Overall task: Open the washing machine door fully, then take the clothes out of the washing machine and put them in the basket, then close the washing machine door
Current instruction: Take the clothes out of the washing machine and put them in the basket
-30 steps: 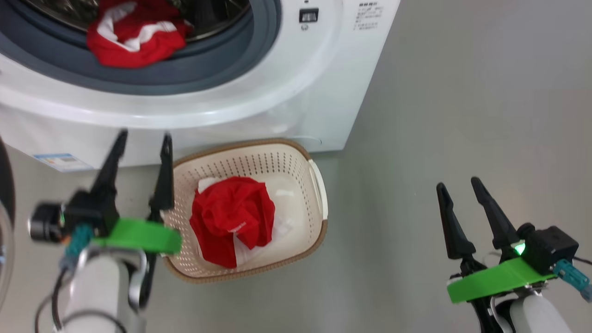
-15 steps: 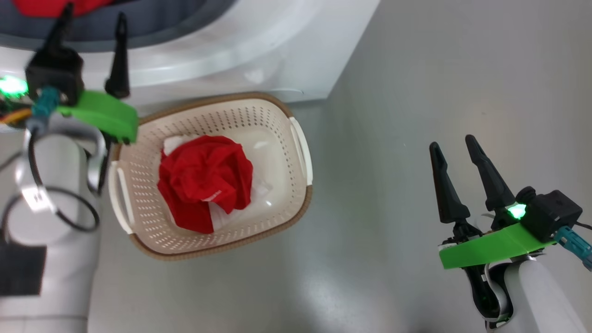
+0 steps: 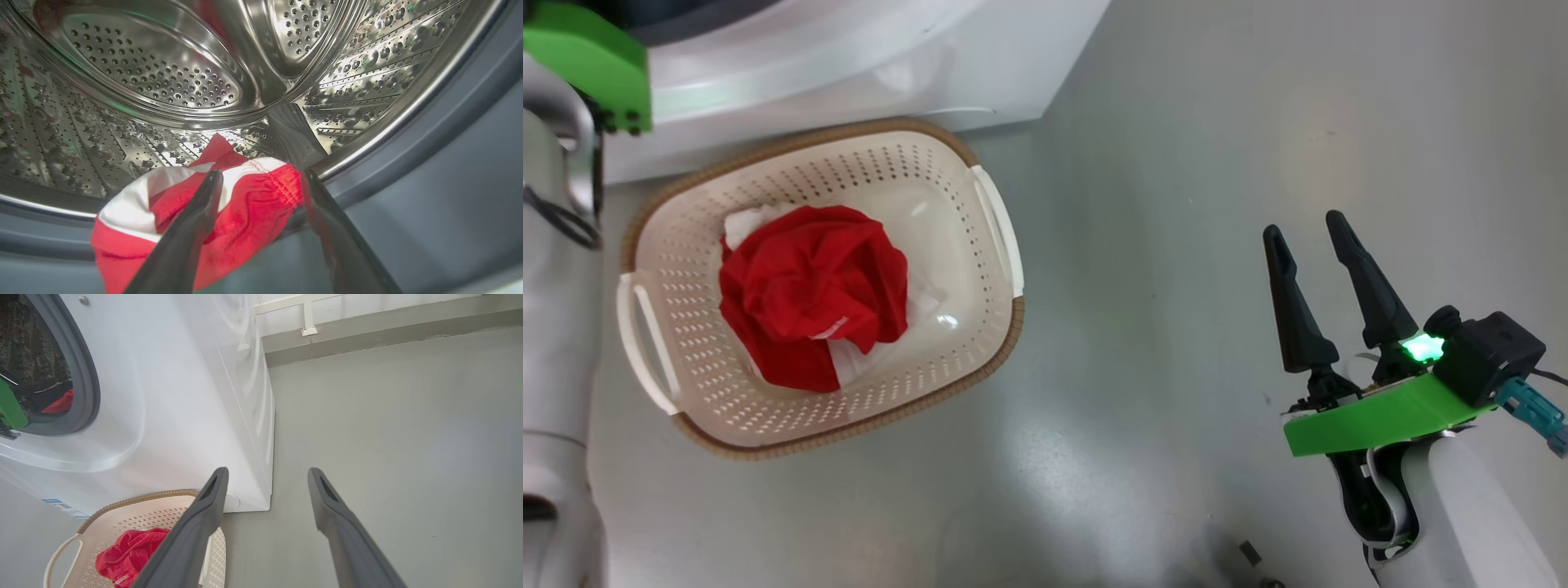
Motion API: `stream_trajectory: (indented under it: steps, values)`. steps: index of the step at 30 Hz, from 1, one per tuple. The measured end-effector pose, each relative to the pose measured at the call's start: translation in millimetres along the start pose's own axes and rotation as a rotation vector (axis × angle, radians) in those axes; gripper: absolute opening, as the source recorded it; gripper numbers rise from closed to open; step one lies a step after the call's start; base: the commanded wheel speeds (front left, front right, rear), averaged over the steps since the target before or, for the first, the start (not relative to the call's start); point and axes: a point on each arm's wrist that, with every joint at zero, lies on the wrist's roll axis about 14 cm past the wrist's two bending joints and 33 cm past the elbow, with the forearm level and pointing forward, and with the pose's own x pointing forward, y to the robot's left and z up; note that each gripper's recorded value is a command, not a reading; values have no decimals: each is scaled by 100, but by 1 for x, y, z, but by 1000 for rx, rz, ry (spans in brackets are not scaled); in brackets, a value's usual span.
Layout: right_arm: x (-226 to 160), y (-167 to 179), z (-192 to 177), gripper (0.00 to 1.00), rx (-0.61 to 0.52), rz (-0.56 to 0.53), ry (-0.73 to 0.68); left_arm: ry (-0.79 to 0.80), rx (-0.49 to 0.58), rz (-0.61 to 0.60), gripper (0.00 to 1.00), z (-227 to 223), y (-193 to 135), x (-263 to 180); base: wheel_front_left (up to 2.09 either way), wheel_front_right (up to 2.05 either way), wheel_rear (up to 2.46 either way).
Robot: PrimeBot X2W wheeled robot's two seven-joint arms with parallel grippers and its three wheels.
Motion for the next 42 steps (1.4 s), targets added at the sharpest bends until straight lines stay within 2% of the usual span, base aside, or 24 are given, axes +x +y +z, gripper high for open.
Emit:
stream_trajectory:
  steps: [13, 24, 25, 26, 28, 29, 30, 31, 42]
  values:
    - [0, -10, -7, 100, -2, -25, 19, 74, 17, 25, 100, -20, 6, 25, 0, 0, 0]
    - [4, -7, -3, 100, -5, -14, 9, 151, -1, 47, 100, -31, 8, 28, 0, 0, 0]
    - [4, -7, -3, 100, -5, -14, 8, 159, -4, 47, 92, -31, 8, 28, 0, 0, 0]
    - [4, -7, -2, 100, -5, -13, 6, 163, -7, 48, 59, -32, 9, 27, 0, 0, 0]
    - [3, -6, -1, 100, -5, -12, 3, 174, -14, 54, 38, -32, 10, 26, 0, 0, 0]
    - [3, -6, 0, 100, -5, -11, 2, 178, -17, 59, 20, -32, 11, 26, 0, 0, 0]
    - [3, -5, 0, 100, -4, -10, 1, 178, -21, 61, 8, -32, 12, 25, 0, 0, 0]
    - [3, -5, 0, 100, -4, -8, 0, 177, -21, 62, 0, -31, 12, 25, 0, 0, 0]
    - [3, 1, 8, 100, 1, 7, -21, 124, -70, 67, 0, -12, 14, 20, 0, 0, 0]
